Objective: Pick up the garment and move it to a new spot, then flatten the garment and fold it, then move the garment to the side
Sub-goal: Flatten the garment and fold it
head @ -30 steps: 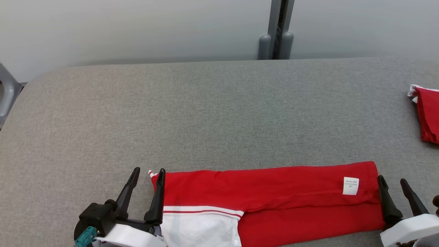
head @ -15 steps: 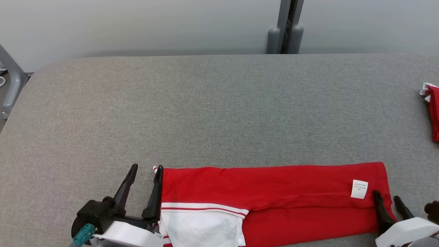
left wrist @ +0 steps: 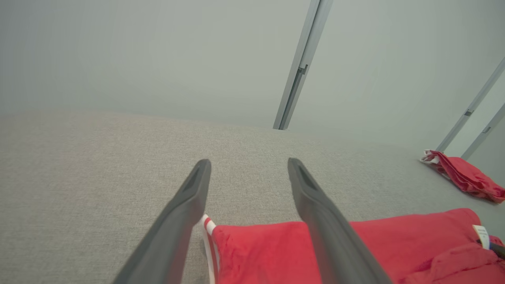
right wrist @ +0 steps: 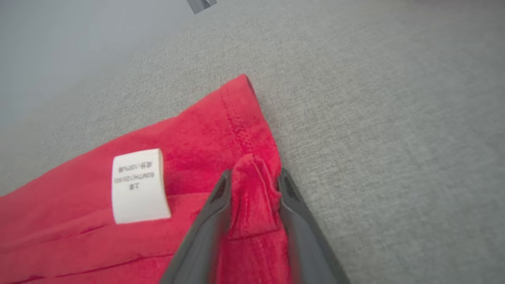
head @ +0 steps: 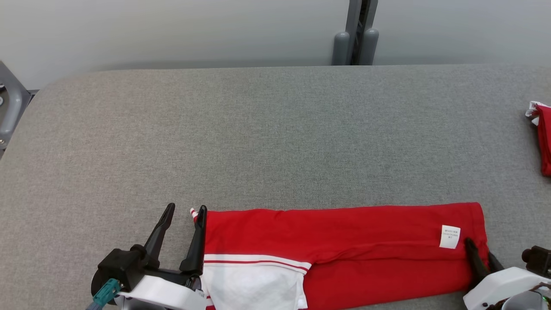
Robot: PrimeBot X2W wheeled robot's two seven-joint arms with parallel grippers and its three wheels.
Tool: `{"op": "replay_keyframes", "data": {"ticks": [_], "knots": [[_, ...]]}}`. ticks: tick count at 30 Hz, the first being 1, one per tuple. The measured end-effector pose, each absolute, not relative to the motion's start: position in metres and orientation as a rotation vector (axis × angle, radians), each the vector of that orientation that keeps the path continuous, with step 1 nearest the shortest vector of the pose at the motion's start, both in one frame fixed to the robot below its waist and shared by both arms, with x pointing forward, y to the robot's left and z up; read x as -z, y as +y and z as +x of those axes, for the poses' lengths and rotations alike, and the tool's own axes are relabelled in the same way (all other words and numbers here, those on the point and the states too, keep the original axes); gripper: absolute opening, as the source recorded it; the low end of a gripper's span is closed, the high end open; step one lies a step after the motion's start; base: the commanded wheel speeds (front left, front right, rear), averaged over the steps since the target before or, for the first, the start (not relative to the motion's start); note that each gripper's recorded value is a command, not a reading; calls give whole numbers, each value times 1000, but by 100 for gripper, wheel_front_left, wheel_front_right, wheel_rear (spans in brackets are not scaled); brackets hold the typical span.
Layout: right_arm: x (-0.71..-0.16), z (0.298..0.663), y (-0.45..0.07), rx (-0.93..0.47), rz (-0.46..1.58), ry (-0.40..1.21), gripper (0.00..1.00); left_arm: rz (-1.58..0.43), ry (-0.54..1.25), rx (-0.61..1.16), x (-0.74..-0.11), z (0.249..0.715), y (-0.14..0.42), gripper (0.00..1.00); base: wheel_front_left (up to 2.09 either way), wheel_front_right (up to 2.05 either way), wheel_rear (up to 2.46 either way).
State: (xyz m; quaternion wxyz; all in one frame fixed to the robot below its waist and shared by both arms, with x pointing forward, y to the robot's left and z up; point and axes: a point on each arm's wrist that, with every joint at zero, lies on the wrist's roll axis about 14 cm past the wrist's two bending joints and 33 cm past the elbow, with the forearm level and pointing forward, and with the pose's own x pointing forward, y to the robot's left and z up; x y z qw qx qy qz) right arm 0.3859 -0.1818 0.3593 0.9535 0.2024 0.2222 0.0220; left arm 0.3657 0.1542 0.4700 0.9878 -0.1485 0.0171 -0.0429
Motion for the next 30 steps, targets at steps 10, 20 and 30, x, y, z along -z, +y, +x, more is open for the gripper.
{"op": "replay_keyframes", "data": {"ticks": [10, 20, 30], "knots": [[-365, 394, -193, -42, 383, 435, 0, -298, 37, 79, -469, 366, 156, 100, 0, 0, 0], [-377, 405, -255, 48, 270, 410, 0, -298, 37, 86, -469, 369, 153, 100, 0, 0, 0], [-392, 412, -295, 106, 199, 393, 0, -305, 39, 91, -469, 370, 150, 100, 0, 0, 0]]}}
